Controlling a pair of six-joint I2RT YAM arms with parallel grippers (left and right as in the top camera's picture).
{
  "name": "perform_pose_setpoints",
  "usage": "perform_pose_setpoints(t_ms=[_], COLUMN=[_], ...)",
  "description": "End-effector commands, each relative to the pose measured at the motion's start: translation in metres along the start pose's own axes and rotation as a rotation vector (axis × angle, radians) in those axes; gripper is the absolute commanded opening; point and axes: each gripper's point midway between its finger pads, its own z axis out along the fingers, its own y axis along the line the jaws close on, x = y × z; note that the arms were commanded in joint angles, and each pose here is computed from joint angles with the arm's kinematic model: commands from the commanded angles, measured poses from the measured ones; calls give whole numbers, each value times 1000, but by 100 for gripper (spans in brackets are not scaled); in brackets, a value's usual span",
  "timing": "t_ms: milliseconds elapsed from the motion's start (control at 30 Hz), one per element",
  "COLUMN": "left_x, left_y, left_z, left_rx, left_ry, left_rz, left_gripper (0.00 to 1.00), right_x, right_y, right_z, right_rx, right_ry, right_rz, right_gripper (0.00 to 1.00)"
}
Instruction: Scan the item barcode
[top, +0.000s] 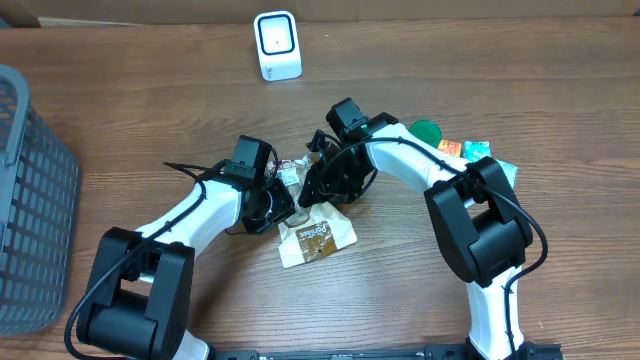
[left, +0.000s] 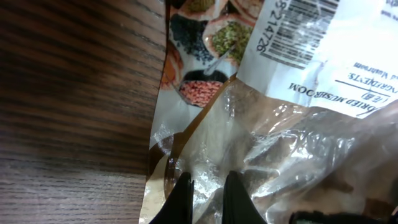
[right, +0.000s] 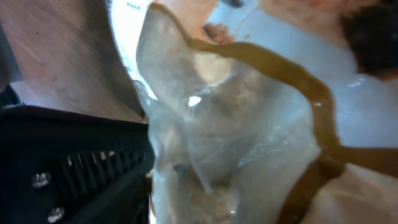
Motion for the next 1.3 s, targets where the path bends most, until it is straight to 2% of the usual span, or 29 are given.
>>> perform_pose_setpoints(t_ms=[0,167,333,533,633,700,800,1000,1133,1267], left_x=[5,5,5,5,5,5,6,5,5,5], left_y=[2,2,2,2,3,3,4,5,5,5], left_z=[6,6,6,6,6,6,5,5,5,5], left_rx=[1,-1,-1,-1,-1,-2,-5,-5,-5,-5], left_ry=[26,27,27,27,28,28,30,30,30,30], left_rz=[-16,-18,-18,-18,-18,-14,-13,-19,-19,-19], left_gripper=[4,4,4,4,4,4,4,4,4,4], right_x=[8,8,26,43,51,64,73,53,50,59], right_y=[3,-17,-26,-28,-33,-41,-52,-34,-22,-25], right_z=[7,-8,-20,-22,-23,-27,-38,-87,-143,-184], right_rx=[2,14,-7,5,38,97,177,179,166,141], right_ry=[29,32,99,163,189,235,256,74,-82,-173], right_rz=[13,92,154,174,194,188,168,86,77,122], right_gripper=[39,40,55,64,64,42,42,52,54,54])
